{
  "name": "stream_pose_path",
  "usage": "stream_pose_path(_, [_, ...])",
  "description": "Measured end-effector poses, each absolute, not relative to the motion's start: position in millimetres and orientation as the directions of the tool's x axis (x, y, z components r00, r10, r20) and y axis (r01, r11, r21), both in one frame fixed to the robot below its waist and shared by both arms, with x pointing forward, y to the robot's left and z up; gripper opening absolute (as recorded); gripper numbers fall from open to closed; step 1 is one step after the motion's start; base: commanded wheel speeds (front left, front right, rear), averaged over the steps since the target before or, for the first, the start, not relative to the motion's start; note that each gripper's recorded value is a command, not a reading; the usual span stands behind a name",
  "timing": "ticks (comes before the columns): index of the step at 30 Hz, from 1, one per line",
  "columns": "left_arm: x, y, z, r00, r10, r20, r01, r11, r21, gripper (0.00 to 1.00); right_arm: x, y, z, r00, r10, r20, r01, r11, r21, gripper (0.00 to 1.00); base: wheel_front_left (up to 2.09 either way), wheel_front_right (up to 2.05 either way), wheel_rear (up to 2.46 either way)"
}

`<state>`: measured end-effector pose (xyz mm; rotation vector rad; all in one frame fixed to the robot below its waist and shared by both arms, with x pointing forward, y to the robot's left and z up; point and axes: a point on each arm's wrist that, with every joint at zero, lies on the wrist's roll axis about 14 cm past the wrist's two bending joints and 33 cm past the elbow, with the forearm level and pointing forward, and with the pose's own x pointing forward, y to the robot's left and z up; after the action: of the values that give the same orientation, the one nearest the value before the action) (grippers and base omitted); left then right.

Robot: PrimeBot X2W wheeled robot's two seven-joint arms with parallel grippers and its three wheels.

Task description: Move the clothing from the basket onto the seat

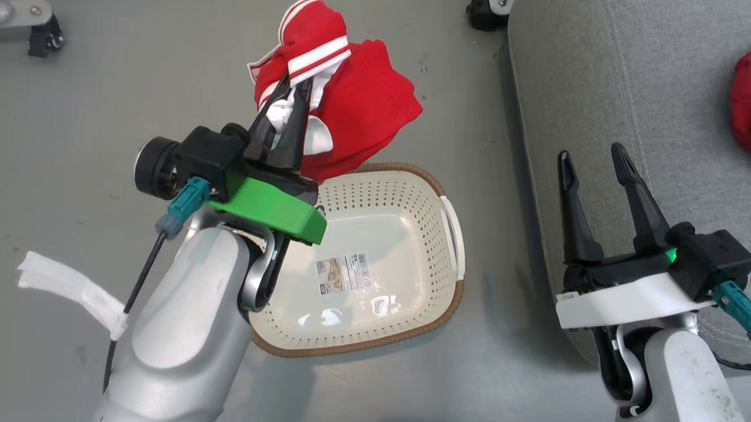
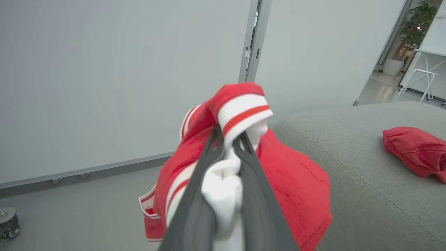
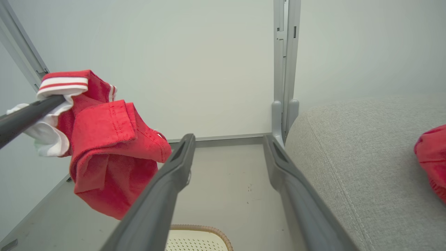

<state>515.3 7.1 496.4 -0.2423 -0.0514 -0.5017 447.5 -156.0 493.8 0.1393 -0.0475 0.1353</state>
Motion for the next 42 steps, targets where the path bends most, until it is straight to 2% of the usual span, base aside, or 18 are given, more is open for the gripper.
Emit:
stream_pose_path(7, [491, 26, 563, 0.862, -0.422, 0.28, 0.477, 0.863, -0.168, 0.0, 433, -149, 512, 0.985, 0.152, 0.077, -0.161, 0.979, 0.127, 1.0, 0.0, 0.0, 0.0])
stream_pose_path(13, [463, 36, 592, 0.838, -0.415, 0.355, 0.485, 0.865, -0.131, 0.0, 419, -143, 526, 0.982, 0.168, 0.091, -0.178, 0.976, 0.124, 1.0, 0.0, 0.0, 0.0])
stream_pose_path(27, [412, 49, 604, 0.841, -0.388, 0.377, 0.467, 0.872, -0.145, 0.0, 387, -139, 537, 0.979, 0.181, 0.091, -0.192, 0.973, 0.13, 1.0, 0.0, 0.0, 0.0])
stream_pose_path(42, [401, 53, 613, 0.839, -0.376, 0.395, 0.46, 0.877, -0.142, 0.0, 375, -131, 541, 0.975, 0.202, 0.091, -0.214, 0.966, 0.144, 1.0, 0.0, 0.0, 0.0])
